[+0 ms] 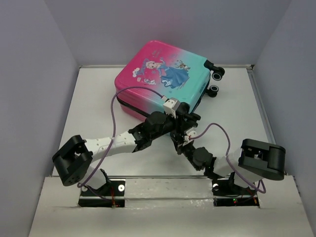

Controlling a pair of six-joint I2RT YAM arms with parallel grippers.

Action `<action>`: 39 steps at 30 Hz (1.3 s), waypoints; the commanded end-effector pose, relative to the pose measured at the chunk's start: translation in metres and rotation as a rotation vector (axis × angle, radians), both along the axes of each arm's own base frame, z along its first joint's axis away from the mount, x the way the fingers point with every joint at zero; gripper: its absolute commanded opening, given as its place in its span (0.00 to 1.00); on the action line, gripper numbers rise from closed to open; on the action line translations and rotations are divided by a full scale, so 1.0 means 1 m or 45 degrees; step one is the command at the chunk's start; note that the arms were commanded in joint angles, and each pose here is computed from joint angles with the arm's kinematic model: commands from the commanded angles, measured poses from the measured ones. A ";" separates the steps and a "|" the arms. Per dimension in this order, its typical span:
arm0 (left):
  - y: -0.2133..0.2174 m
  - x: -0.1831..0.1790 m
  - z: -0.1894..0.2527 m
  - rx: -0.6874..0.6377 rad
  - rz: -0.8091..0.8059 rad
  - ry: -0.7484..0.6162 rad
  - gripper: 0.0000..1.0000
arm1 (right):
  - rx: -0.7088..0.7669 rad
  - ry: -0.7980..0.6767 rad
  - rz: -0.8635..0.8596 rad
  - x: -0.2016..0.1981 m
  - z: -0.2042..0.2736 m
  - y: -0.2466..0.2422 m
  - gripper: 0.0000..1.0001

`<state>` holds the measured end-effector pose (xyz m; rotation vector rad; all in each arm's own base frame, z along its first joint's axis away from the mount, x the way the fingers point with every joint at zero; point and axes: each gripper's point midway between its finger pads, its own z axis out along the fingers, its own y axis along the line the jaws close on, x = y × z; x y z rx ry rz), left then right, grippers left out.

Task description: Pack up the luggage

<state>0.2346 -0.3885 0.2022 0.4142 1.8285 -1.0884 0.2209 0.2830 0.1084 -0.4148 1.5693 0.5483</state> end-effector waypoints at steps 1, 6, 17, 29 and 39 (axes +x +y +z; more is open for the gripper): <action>-0.003 0.060 0.097 -0.168 0.186 -0.241 0.53 | 0.088 -0.104 0.038 -0.025 0.035 0.029 0.07; -0.001 0.057 0.115 -0.196 0.101 -0.254 0.55 | 0.063 -0.069 0.130 -0.035 0.034 0.045 0.07; 0.079 0.048 0.103 -0.129 0.393 -0.221 0.78 | 0.002 0.073 0.109 -0.032 0.022 0.063 0.67; 0.162 0.017 -0.008 -0.035 0.646 0.009 0.63 | -0.229 0.359 0.211 -0.063 0.111 0.042 0.83; 0.109 0.029 -0.028 0.000 0.433 -0.023 0.60 | -0.371 0.340 -0.267 0.026 0.145 -0.057 0.97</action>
